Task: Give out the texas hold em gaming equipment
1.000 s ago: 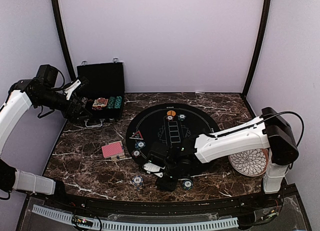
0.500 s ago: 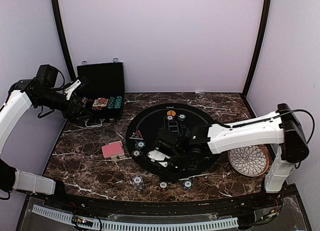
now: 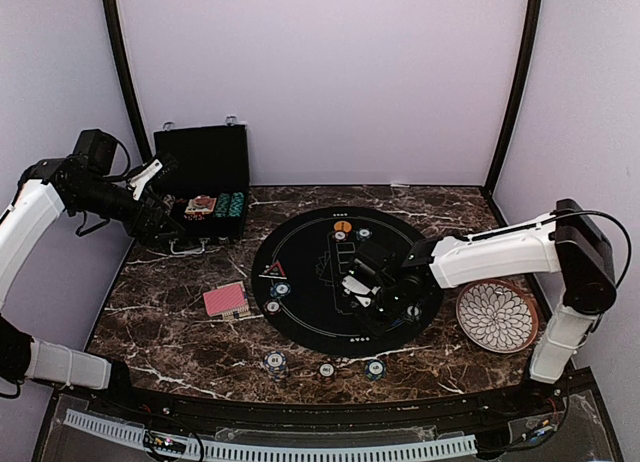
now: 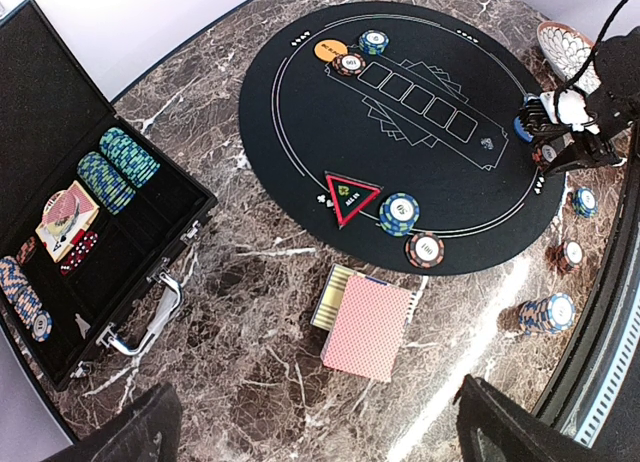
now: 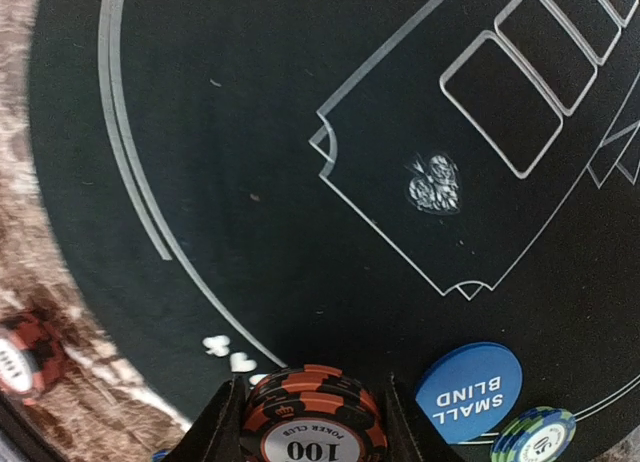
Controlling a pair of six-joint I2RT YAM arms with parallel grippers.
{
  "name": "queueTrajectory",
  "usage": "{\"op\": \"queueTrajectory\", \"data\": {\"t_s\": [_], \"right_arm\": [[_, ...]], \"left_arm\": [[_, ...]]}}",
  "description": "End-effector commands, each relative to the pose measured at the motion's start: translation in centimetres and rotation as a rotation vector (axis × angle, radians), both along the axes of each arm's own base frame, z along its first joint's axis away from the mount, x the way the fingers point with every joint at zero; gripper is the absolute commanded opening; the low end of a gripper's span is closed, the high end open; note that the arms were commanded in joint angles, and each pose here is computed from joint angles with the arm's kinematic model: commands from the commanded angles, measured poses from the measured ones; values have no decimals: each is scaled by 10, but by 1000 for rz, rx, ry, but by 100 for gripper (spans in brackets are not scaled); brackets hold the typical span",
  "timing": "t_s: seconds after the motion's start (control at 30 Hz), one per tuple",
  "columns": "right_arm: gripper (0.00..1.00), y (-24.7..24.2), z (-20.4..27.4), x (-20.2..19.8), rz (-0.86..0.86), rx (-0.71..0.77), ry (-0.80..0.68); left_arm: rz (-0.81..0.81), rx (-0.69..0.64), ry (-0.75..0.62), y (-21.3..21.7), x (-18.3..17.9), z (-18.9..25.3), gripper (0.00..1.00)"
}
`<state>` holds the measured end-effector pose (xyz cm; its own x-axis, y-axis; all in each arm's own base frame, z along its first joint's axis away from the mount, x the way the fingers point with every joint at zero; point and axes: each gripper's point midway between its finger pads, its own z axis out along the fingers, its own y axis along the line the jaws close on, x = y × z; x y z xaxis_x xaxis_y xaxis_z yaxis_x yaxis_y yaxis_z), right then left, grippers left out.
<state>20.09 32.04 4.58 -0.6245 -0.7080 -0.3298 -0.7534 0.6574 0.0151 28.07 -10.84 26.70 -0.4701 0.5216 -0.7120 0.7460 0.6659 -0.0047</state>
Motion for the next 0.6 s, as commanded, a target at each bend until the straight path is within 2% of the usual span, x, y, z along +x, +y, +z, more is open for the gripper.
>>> {"op": "queueTrajectory", "data": {"t_s": [0.0,0.37,0.43,0.53,0.57], "right_arm": [[9,2,-13,7,-49,19,-8],[9,-17,-27,5,-78,-20,1],[16,-17,-28,4,-77,-22,8],[37,-15,-28,5,-76,-18,8],[40,-14,-26,5,-76,-15,5]], "left_arm": [[-23,0,-5,-3,-4,5,99],[-24,-6,6,-4,-3,2,99],[-24,-6,6,-4,-3,2,99],[-22,-6,3,-4,-2,3,99],[-22,-6,1,-4,-1,4,99]]}}
